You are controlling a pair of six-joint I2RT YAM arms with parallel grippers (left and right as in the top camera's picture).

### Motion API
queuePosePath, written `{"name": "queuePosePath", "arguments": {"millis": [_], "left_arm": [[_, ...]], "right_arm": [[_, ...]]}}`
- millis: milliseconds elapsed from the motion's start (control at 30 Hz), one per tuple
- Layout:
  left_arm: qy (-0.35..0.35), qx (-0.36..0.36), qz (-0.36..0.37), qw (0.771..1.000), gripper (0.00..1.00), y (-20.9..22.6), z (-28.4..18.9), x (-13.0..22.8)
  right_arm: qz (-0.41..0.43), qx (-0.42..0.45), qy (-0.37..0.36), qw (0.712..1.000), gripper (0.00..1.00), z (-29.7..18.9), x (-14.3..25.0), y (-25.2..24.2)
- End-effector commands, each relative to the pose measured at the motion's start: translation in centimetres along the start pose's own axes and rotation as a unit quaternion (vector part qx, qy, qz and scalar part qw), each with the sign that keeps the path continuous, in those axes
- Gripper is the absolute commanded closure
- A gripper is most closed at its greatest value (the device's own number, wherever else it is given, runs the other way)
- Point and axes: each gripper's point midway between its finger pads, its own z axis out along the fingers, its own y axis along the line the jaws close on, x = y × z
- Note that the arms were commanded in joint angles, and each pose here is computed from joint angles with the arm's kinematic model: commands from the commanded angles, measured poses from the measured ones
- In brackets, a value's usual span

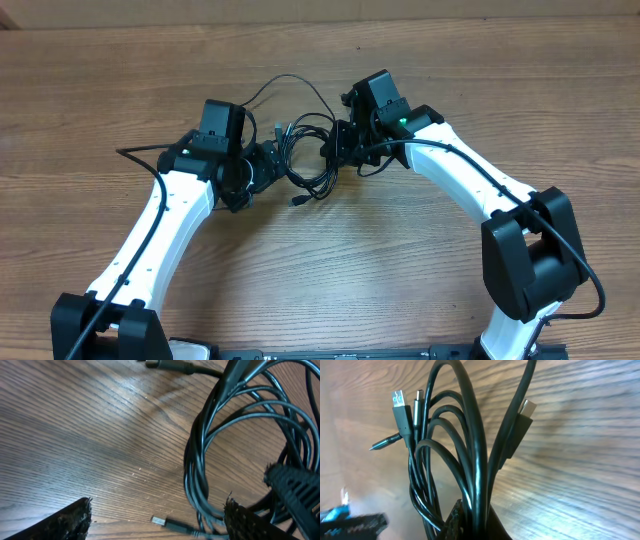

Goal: Untangle cables

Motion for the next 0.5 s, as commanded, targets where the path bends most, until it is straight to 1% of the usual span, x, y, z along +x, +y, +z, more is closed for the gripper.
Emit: {"name": "queuePosePath", "arguments": {"millis": [0, 100, 133, 167, 233, 267, 300, 333, 467], "left_arm": [[0.008, 0.006, -0.03, 0.999, 0.16, 0.2, 0.8, 0.5], [0.005, 0.009, -0.029, 1.0, 0.19, 0.2, 1.0, 0.4], [0.004, 0.01, -0.029, 1.0, 0.24, 0.2, 1.0, 0.3], [0.002, 0.01, -0.028, 1.0, 0.32, 0.2, 1.1, 0.3], [-0.004, 0.01, -0.027, 1.0, 0.43, 0.1, 1.1, 0.0], [-0.007, 0.009, -0.026, 1.0, 0.53, 0.1, 1.1, -0.1], [-0.011, 0.006, -0.025, 1.0, 0.61, 0.1, 1.2, -0.2], [-0.017, 0.0, -0.023, 1.0, 0.67, 0.3, 1.3, -0.3], [-0.036, -0.031, -0.014, 0.999, 0.68, 0.9, 1.9, -0.6]], "right_arm": [[-0.039, -0.068, -0.001, 0.997, 0.96, -2.3, -0.3, 3.8], [-0.05, -0.095, 0.014, 0.994, 0.96, -2.6, 0.3, 4.8], [-0.051, -0.102, 0.018, 0.993, 0.96, -2.7, 0.5, 5.1], [-0.053, -0.11, 0.022, 0.992, 0.96, -2.8, 0.7, 5.3], [-0.055, -0.115, 0.028, 0.991, 0.96, -2.9, 0.9, 5.5], [-0.058, -0.118, 0.03, 0.991, 0.96, -3.0, 1.0, 5.6], [-0.064, -0.123, 0.033, 0.99, 0.96, -3.0, 1.1, 5.7], [-0.065, -0.13, 0.037, 0.989, 0.96, -3.1, 1.3, 5.9], [-0.065, -0.144, 0.046, 0.986, 0.96, -3.3, 1.7, 6.4]]}}
